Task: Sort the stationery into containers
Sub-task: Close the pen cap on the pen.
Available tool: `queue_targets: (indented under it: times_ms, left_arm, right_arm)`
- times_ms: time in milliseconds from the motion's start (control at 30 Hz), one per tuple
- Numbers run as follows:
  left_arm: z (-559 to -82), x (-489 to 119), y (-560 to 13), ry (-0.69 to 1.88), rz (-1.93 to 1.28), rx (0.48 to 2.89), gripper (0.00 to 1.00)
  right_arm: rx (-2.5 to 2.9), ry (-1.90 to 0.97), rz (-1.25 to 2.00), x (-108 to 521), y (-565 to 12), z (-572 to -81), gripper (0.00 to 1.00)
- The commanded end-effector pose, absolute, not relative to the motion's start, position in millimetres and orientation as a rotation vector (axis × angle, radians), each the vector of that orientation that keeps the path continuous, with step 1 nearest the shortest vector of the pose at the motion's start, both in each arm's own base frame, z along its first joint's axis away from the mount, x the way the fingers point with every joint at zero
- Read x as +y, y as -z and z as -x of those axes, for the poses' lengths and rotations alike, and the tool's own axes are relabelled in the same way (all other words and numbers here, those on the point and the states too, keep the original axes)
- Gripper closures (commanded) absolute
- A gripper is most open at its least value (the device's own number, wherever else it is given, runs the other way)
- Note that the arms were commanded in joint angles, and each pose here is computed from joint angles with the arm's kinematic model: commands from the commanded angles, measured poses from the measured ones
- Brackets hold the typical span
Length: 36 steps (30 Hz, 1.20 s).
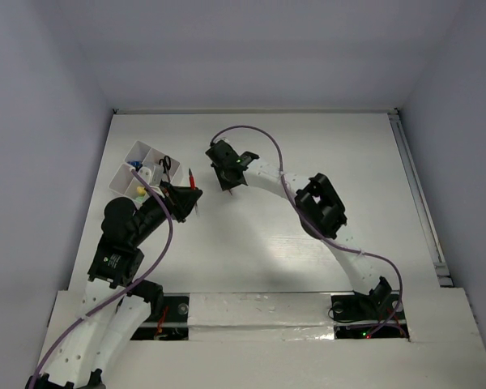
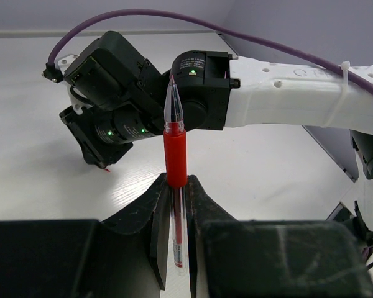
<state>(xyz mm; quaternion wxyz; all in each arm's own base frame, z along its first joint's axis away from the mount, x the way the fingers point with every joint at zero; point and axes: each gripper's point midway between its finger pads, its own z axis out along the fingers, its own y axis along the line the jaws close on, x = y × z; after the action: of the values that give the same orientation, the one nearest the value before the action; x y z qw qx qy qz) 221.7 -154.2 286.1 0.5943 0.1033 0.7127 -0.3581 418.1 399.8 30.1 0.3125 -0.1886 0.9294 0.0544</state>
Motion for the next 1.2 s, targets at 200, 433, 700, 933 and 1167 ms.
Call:
queue_targets:
  times_ms: [200, 433, 700, 933, 1167]
  left_arm:
    - [-221, -155, -313, 0.828, -0.262, 1.579, 1.00]
    - [-222, -155, -310, 0.832, -0.260, 1.589, 1.00]
    - [-226, -154, -305, 0.833, -0.249, 1.606, 1.00]
    - [-232, -155, -297, 0.833, -0.241, 1.641, 1.00]
    - [-236, -158, -289, 0.849, -0.241, 1.674, 1.00]
  right_arm:
    - [2.681, 0.101, 0.646, 350, 33, -371, 0.95]
    - [2.605, -0.053, 0.613, 364, 8, -372, 1.00]
    - [2.118, -0.613, 0.399, 403, -164, -383, 1.00]
    - [1.755, -1.004, 0.304, 399, -279, -341, 1.00]
    - [1.382, -1.290, 0.259, 380, -385, -295, 1.00]
